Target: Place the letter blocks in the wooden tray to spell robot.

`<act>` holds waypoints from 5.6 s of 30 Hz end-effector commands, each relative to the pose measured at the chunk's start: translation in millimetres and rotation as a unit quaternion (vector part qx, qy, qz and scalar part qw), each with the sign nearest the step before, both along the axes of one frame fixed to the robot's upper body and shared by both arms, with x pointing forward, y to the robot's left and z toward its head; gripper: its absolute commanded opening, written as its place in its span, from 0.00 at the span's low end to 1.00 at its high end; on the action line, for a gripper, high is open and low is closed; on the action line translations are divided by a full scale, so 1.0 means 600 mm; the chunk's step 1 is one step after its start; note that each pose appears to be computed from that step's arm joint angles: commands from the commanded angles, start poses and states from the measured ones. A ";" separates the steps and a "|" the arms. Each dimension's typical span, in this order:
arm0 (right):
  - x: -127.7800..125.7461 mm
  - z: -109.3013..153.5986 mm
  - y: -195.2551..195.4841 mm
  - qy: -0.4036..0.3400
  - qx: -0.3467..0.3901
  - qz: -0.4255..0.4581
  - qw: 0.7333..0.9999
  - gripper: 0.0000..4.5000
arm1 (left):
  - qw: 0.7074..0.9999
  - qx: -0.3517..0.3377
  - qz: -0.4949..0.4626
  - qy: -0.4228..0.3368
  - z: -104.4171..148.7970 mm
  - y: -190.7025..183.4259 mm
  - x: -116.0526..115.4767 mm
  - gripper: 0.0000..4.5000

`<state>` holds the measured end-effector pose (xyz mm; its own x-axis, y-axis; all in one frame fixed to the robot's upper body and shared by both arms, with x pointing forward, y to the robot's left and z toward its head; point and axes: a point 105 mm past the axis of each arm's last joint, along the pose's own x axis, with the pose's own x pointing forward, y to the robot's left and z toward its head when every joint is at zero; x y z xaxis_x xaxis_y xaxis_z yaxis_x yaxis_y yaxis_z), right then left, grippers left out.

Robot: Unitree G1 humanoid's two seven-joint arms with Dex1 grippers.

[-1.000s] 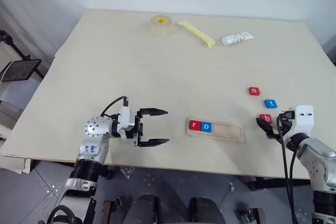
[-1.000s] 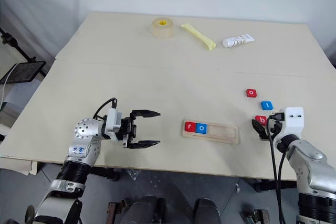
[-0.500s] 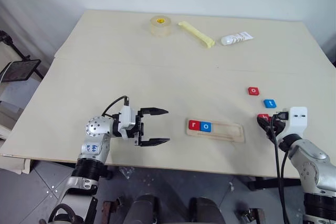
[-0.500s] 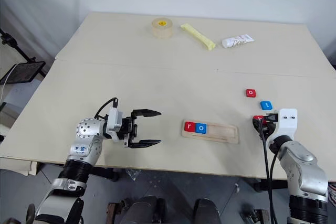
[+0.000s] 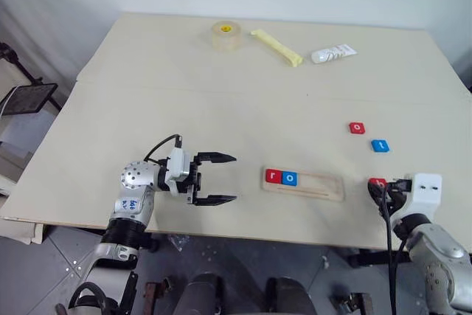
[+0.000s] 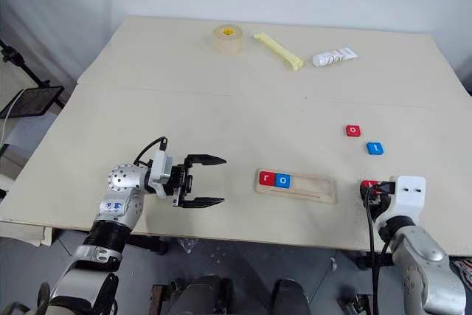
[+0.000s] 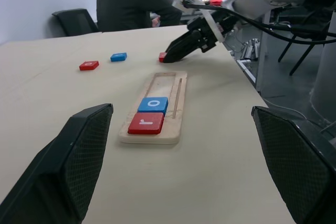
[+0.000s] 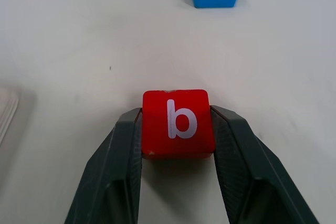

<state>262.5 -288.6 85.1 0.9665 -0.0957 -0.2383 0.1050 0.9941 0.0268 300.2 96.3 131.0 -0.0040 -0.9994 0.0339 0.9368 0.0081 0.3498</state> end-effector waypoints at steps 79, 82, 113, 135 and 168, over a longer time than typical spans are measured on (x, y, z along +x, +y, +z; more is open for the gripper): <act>0.047 0.151 0.044 0.173 -0.250 0.470 0.829 0.33 | 1.000 -0.010 0.027 -0.001 0.008 0.003 -0.023 1.00; 0.047 0.148 0.088 0.164 -0.255 0.496 0.814 0.33 | 1.000 -0.006 0.020 -0.003 0.005 0.004 -0.022 1.00; 0.086 0.097 0.205 0.179 -0.298 0.572 0.743 0.33 | 1.000 -0.013 0.015 -0.021 -0.001 -0.006 -0.028 1.00; 0.047 0.154 0.180 0.113 -0.236 0.546 0.796 1.00 | 1.000 -0.014 0.021 -0.018 0.000 -0.007 -0.019 1.00; -0.006 0.132 -0.090 -0.058 -0.102 0.225 0.967 1.00 | 1.000 -0.005 0.016 -0.007 -0.007 -0.002 0.001 1.00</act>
<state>259.8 -344.7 153.9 0.9369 0.3003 -0.1788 -0.3304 0.9279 -0.1729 300.8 94.0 121.7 0.0332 -0.9985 0.0427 0.9417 0.0456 0.3335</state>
